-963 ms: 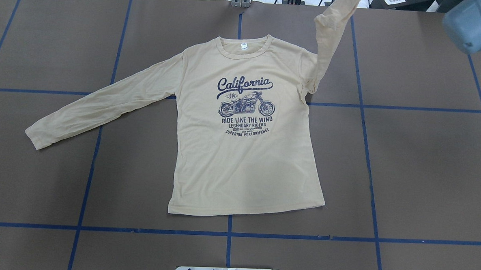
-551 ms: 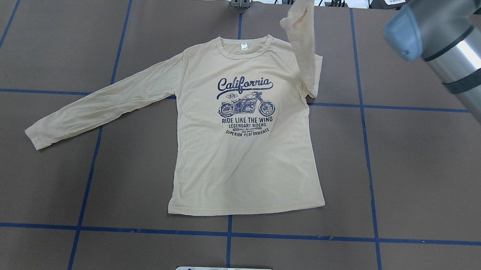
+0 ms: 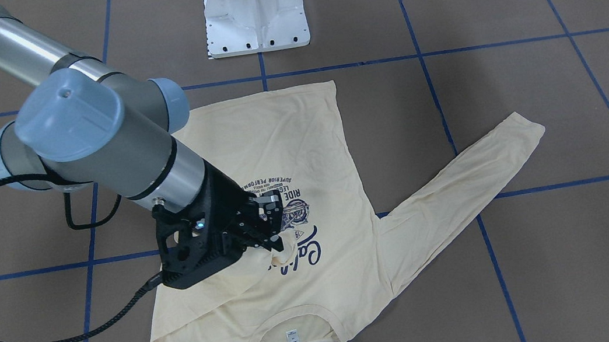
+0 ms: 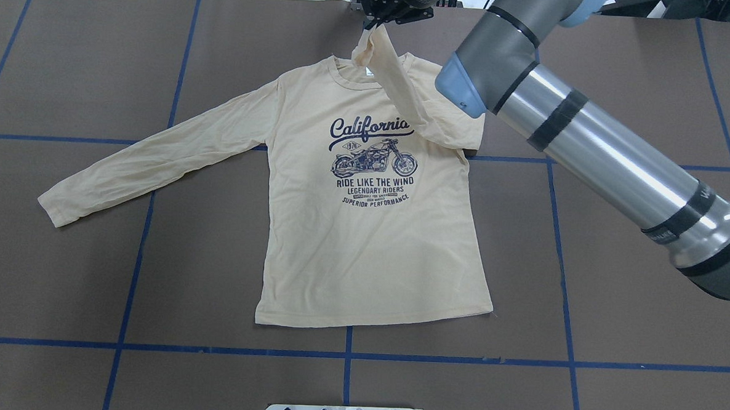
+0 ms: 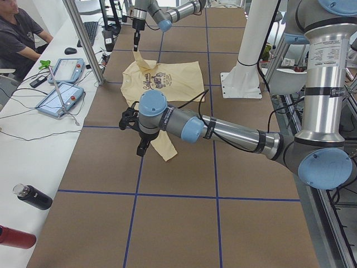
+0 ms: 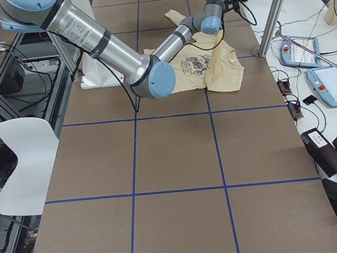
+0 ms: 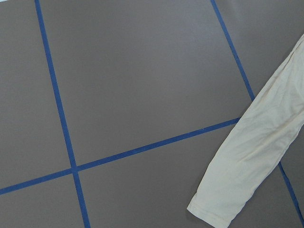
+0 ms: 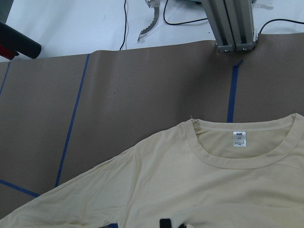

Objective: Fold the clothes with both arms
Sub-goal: 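Lift the sleeve with the right gripper and carry it toward the collar, then lay the sleeve across the shirt chest and release with the right gripper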

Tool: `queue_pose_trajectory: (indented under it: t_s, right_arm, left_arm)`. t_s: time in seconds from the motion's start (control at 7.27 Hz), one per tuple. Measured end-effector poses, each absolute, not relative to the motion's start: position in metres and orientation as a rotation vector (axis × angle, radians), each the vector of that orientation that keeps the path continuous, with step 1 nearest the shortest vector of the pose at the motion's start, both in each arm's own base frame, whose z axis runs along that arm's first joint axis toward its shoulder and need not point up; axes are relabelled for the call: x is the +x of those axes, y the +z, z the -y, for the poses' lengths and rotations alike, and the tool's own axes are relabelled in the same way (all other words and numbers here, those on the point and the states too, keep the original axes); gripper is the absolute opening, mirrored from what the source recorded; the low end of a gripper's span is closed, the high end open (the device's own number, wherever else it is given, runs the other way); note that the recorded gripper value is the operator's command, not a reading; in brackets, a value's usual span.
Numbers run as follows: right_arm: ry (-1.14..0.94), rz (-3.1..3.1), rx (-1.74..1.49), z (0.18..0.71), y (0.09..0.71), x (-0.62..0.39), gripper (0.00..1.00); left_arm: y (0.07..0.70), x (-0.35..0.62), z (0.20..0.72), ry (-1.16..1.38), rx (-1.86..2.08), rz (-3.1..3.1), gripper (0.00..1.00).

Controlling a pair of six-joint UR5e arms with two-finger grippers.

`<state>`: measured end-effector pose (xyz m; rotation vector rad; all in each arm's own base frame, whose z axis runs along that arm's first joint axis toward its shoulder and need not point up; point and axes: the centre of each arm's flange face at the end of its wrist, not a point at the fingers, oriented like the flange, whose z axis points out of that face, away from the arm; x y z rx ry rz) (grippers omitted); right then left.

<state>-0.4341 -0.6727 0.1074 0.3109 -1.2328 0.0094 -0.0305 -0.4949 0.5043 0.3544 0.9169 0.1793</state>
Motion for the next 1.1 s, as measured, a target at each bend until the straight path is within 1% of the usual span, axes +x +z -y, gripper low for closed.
queue_pose_trajectory:
  t_s: [0.28, 0.96, 1.1]
  right_arm:
    - [0.027, 1.194, 0.346, 0.667, 0.098, -0.475, 0.0]
    - [-0.035, 1.199, 0.341, 0.615, 0.086, -0.543, 0.0]
    - [-0.043, 1.201, 0.336, 0.61, 0.086, -0.549, 0.09]
  left_arm:
    - [0.504, -0.03, 0.496, 0.18, 0.354, -0.917, 1.0]
    - [0.5, -0.029, 0.5, 0.136, 0.342, -0.928, 1.0]
    - [0.5, -0.029, 0.5, 0.135, 0.342, -0.929, 1.0]
